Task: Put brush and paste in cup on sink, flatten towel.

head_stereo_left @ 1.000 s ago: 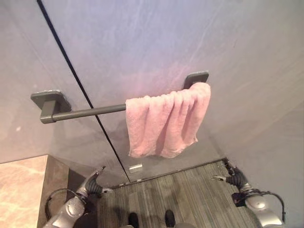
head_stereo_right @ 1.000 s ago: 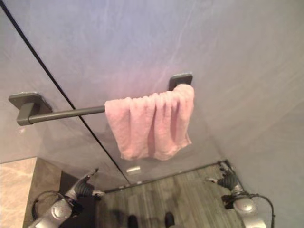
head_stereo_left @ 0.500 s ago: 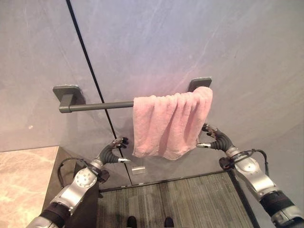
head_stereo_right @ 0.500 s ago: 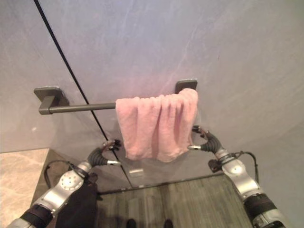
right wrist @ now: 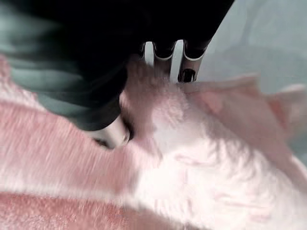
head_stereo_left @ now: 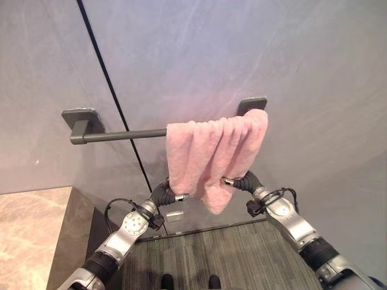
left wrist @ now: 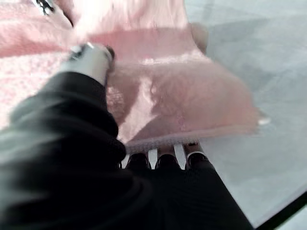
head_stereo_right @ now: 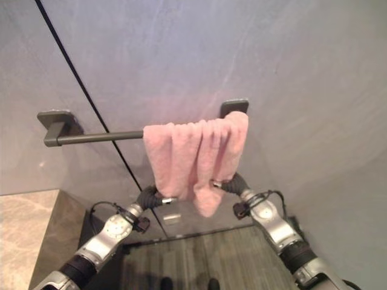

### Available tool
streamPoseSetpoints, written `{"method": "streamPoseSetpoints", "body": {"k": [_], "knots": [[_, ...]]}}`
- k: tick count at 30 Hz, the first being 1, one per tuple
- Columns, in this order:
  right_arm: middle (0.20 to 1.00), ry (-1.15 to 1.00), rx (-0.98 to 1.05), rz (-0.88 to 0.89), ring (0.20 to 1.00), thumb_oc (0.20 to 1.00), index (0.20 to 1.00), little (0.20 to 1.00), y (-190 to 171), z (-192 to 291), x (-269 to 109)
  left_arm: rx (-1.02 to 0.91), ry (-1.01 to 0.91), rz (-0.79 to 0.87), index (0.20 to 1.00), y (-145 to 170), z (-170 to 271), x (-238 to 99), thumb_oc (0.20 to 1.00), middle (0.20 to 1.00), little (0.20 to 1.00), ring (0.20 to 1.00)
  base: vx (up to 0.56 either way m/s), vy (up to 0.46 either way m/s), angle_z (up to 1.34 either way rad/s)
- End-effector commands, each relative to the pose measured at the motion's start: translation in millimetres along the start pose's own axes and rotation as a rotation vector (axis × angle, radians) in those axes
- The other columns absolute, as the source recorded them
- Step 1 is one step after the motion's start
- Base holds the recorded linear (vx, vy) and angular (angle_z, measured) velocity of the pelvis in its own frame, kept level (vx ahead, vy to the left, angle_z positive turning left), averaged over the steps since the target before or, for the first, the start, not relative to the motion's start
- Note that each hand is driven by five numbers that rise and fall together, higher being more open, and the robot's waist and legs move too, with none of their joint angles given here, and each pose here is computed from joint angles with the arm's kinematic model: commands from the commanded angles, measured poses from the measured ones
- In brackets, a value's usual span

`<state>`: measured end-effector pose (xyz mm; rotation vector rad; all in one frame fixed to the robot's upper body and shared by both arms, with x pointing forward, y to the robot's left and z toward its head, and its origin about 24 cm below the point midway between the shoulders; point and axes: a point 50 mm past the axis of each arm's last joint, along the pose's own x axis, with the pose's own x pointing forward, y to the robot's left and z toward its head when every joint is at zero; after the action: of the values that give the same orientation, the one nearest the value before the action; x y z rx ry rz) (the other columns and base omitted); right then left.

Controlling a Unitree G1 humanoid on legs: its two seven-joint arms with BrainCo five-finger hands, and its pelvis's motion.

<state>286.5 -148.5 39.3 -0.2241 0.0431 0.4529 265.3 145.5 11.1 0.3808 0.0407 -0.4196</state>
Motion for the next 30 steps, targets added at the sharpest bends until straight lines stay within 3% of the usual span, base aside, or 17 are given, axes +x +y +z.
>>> {"method": "streamPoseSetpoints", "body": {"k": [1, 8, 12, 15, 17, 21, 22, 23, 26, 30], "knots": [[0.2, -0.147, 0.082, -0.04, 0.2, 0.2, 0.2, 0.2, -5, 26, 7, 0.041, -0.041, 0.046, 0.2, 16, 9, 8, 0.2, 0.2, 0.2, 0.2, 0.0, 0.0, 0.0], [0.2, -0.22, 0.151, 0.018, 0.2, 0.2, 0.2, 0.2, -6, 34, -17, 0.039, -0.06, 0.053, 0.2, 25, 9, -13, 0.2, 0.2, 0.2, 0.2, 0.0, 0.0, 0.0], [0.2, -0.352, 0.177, 0.043, 0.2, 0.2, 0.2, 0.2, -6, 58, -32, 0.024, -0.24, 0.119, 0.2, 38, 42, -24, 0.2, 0.2, 0.2, 0.2, 0.0, -0.003, 0.02], [0.2, -0.481, 0.503, 0.129, 0.2, 0.2, 0.2, 0.2, 11, 67, -43, 0.026, -0.447, 0.168, 0.2, 50, 83, -36, 0.2, 0.2, 0.2, 0.2, 0.0, 0.0, 0.0], [0.2, -0.577, 0.431, 0.175, 0.2, 0.2, 0.2, 0.2, 15, 91, -52, 0.035, -0.523, 0.228, 0.2, 57, 95, -53, 0.2, 0.2, 0.2, 0.2, 0.0, 0.0, 0.0], [0.2, -0.587, 0.469, 0.169, 0.2, 0.2, 0.2, 0.2, 21, 93, -49, 0.048, -0.462, 0.35, 0.2, 62, 80, -69, 0.2, 0.2, 0.2, 0.2, 0.0, -0.006, 0.03], [0.2, -0.568, 0.358, 0.13, 0.2, 0.2, 0.2, 0.2, 22, 91, -46, 0.087, -0.398, 0.436, 0.2, 67, 67, -75, 0.2, 0.2, 0.2, 0.2, -0.06, -0.017, 0.11], [0.2, -0.505, -0.016, 0.013, 0.2, 0.2, 0.2, 0.2, 21, 90, -35, 0.022, -0.284, 0.547, 0.2, 65, 39, -76, 0.2, 0.2, 0.2, 0.2, -0.03, -0.012, 0.13], [0.2, -0.465, 0.129, 0.018, 0.2, 0.2, 0.2, 0.2, 38, 78, -19, -0.024, -0.21, 0.511, 0.2, 48, 24, -69, 0.2, 0.2, 0.2, 0.2, -0.03, -0.012, 0.18], [0.2, -0.454, 0.025, -0.012, 0.2, 0.2, 0.2, 0.2, 36, 76, -21, -0.006, -0.163, 0.411, 0.2, 35, 16, -68, 0.2, 0.2, 0.2, 0.2, 0.0, -0.002, 0.22]]}}
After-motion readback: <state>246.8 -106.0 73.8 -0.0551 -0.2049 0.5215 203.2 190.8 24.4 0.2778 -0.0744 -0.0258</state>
